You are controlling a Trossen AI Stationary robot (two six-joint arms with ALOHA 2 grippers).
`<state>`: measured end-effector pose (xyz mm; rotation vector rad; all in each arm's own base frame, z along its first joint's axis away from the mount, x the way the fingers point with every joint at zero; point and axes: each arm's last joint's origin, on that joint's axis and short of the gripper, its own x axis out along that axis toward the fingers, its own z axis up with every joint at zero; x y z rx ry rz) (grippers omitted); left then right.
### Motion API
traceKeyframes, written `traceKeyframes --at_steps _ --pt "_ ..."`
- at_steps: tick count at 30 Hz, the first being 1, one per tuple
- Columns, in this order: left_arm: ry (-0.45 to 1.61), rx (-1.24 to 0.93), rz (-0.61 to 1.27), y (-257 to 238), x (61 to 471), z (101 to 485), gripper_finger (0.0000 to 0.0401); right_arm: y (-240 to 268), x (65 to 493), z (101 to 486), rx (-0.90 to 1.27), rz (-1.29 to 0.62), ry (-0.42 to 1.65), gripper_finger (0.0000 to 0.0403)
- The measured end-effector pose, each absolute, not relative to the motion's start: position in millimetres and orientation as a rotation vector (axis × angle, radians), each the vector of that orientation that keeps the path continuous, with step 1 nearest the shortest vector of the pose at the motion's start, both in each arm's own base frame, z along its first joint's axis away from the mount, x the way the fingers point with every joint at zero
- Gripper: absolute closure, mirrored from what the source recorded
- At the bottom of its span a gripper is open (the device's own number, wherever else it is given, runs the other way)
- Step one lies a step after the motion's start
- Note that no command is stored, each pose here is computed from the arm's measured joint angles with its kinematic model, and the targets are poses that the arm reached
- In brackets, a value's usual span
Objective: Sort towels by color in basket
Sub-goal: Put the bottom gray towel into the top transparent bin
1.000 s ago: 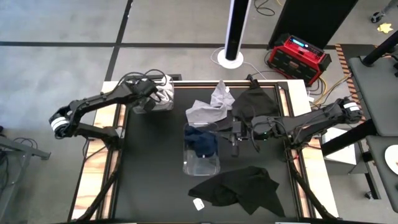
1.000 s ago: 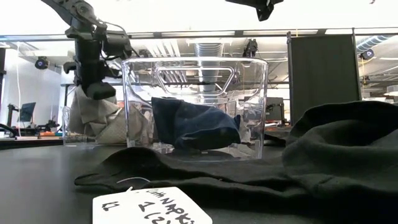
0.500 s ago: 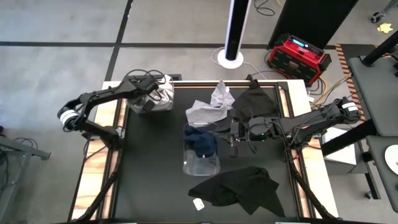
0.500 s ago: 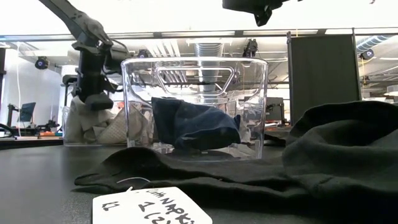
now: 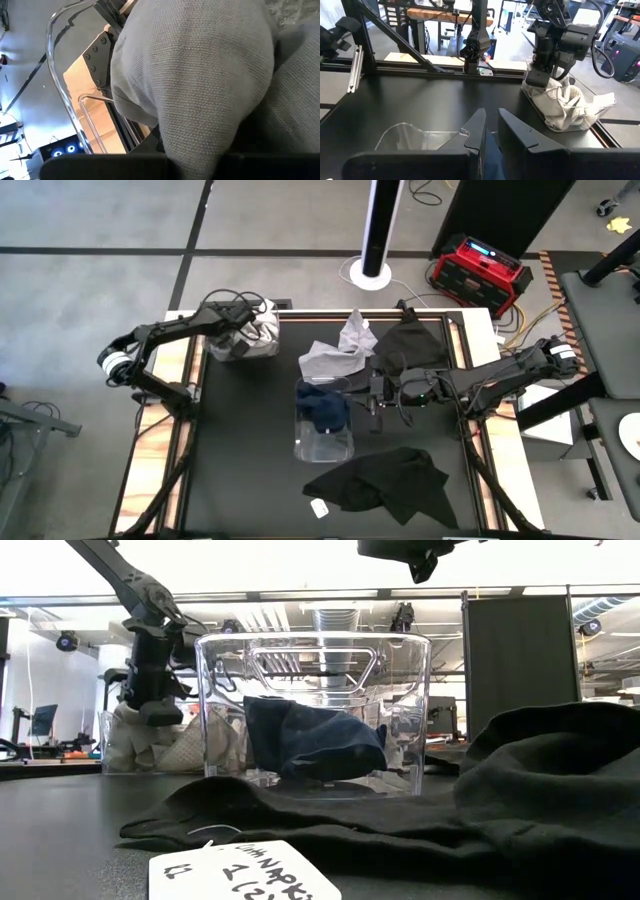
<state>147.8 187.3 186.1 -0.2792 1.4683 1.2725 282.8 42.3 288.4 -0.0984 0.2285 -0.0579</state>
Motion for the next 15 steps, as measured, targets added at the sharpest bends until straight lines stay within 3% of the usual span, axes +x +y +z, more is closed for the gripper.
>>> traceKeyframes --at_steps 9,15 --pt "1.444 -0.308 1.235 191.6 149.4 192.4 0.0398 42.3 282.8 288.3 -0.099 -0.058 0.229 0.0365" --pt "1.437 -0.313 1.237 191.7 149.7 193.1 0.0357 42.3 282.8 288.1 -0.099 -0.058 0.23 0.0365"
